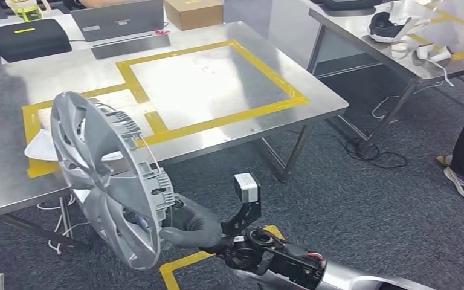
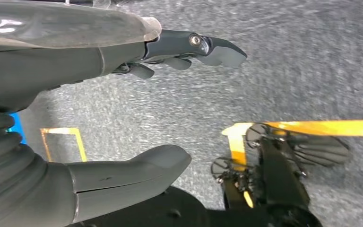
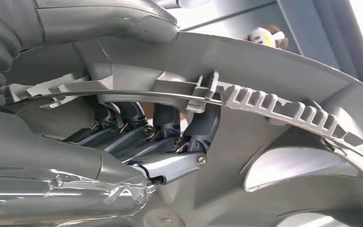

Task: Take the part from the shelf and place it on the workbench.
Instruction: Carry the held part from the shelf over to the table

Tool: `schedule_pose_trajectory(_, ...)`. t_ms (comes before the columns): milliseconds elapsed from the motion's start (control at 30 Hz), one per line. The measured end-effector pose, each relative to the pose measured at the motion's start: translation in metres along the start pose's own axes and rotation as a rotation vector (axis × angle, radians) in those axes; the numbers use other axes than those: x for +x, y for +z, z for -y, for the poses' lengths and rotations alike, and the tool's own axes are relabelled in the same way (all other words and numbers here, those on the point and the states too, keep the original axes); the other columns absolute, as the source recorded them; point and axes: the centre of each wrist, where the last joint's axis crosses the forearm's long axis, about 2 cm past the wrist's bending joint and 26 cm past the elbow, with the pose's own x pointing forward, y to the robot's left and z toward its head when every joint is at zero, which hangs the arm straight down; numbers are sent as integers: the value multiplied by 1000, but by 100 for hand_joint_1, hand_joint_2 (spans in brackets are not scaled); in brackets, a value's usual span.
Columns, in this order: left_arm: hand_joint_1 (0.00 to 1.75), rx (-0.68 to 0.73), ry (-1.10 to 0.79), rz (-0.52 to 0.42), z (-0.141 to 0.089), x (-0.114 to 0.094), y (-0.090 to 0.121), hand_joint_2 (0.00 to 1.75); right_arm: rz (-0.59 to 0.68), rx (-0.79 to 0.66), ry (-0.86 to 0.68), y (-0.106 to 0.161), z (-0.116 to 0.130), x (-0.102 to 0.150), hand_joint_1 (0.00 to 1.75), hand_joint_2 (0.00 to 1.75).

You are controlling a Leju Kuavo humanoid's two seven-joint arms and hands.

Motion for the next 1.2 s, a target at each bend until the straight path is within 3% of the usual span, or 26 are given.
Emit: schedule_pose_trajectory(1200,0,9,-19,26,0,3,0,175,73,-70,112,2,5,19,173,175)
